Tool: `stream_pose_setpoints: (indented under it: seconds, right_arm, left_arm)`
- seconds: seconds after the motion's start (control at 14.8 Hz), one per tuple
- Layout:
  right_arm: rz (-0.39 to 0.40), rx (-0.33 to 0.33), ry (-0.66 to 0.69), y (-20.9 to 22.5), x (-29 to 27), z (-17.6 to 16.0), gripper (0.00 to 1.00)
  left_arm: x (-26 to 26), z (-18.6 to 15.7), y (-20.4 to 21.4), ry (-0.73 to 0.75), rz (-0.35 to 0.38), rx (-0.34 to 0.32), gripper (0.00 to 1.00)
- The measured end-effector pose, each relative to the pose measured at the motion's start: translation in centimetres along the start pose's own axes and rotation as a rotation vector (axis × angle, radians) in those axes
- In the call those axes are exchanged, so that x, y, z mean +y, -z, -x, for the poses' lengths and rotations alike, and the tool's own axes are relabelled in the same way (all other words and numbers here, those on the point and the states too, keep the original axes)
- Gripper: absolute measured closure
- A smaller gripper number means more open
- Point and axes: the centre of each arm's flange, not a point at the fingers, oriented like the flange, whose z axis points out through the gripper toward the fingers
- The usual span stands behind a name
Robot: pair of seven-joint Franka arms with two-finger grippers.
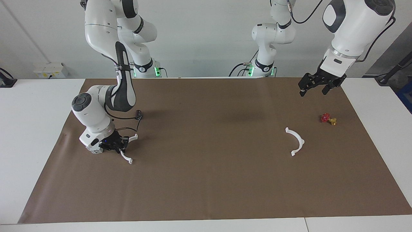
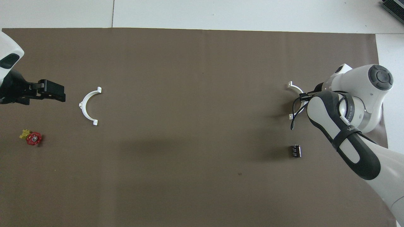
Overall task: Assemble drain pipe with both arms
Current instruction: 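Carry the clamp half toward the table centre and set it down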
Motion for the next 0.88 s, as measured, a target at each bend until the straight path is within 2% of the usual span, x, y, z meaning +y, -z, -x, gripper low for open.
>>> stream_pose_setpoints:
  seconds: [0.2, 0.34, 0.61, 0.88]
  right_arm:
    - [-0.008, 0.008, 0.003, 1.8, -1.1, -1.0, 0.79]
    - [-0.021, -0.002, -0.048, 4.1, -3.8, -2.1, 0.79]
    - [-0.014, 0.033, -0.147, 7.8, -13.0, -4.2, 0.79]
    - [-0.027, 0.034, -0.141, 7.3, -22.7, -3.5, 0.79]
  left_arm:
    - [0.0, 0.0, 0.0, 0.000, 0.000, 0.000, 0.00]
    - [0.0, 0.0, 0.0, 0.000, 0.000, 0.000, 0.00]
    - [0.0, 0.0, 0.0, 0.000, 0.000, 0.000, 0.00]
    - [0.0, 0.0, 0.0, 0.000, 0.000, 0.000, 0.00]
